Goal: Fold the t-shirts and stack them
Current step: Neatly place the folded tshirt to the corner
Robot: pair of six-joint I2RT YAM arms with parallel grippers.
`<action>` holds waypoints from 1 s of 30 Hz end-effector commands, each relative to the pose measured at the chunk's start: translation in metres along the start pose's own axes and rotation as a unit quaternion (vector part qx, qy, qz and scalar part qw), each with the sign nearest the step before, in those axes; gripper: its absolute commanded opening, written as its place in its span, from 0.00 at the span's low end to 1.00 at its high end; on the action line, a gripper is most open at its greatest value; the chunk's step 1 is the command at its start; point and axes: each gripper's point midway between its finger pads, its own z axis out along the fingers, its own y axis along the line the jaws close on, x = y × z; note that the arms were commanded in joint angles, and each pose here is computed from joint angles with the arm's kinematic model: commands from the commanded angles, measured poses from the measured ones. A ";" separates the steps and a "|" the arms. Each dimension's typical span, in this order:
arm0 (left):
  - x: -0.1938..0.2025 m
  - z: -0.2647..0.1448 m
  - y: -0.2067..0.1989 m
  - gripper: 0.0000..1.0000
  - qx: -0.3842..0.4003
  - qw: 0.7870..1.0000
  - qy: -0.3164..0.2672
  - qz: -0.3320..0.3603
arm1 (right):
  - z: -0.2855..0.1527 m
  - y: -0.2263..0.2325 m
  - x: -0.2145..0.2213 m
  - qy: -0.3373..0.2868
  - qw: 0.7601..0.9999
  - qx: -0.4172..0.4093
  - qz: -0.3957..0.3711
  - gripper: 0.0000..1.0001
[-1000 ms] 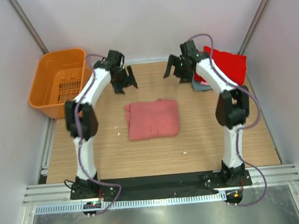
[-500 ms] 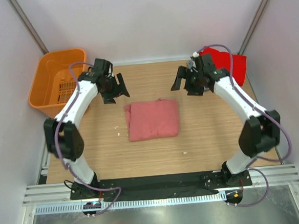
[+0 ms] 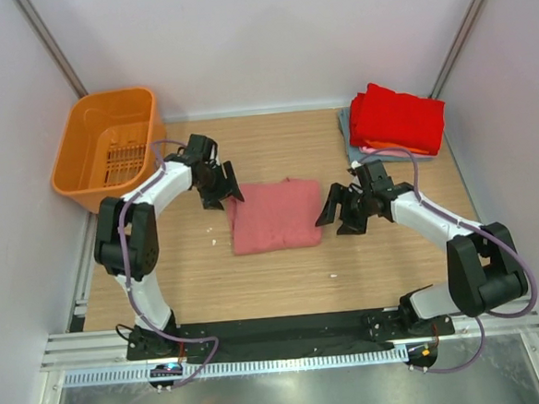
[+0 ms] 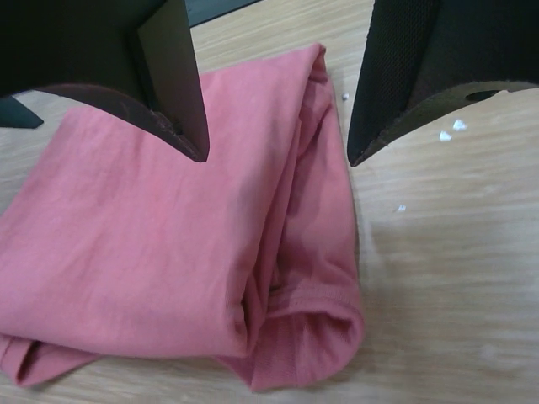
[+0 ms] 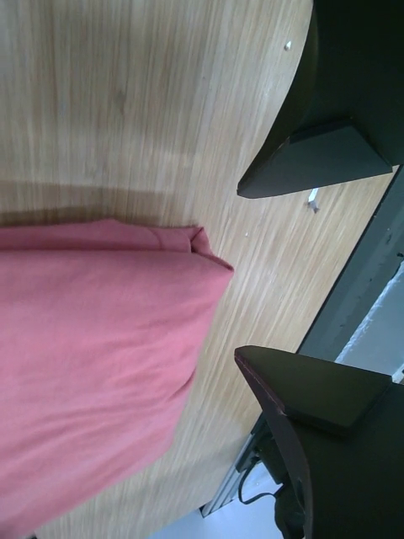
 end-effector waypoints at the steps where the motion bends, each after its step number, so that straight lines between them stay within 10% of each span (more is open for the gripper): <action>1: -0.029 0.005 -0.029 0.67 0.043 0.998 -0.035 0.027 | -0.011 0.028 -0.019 -0.047 0.997 -0.052 -0.034 0.77; 10: -0.043 0.039 -0.028 0.53 0.022 0.999 -0.029 0.019 | -0.012 0.031 -0.026 -0.044 0.997 -0.047 -0.050 0.77; 15: -0.051 0.044 -0.045 0.00 0.037 0.998 -0.030 0.028 | -0.015 0.033 -0.024 -0.044 0.996 -0.053 -0.056 0.77; 30: -0.053 -0.059 -0.030 0.00 -0.058 0.990 -0.123 0.030 | -0.015 0.029 -0.019 -0.044 0.996 -0.052 -0.057 0.77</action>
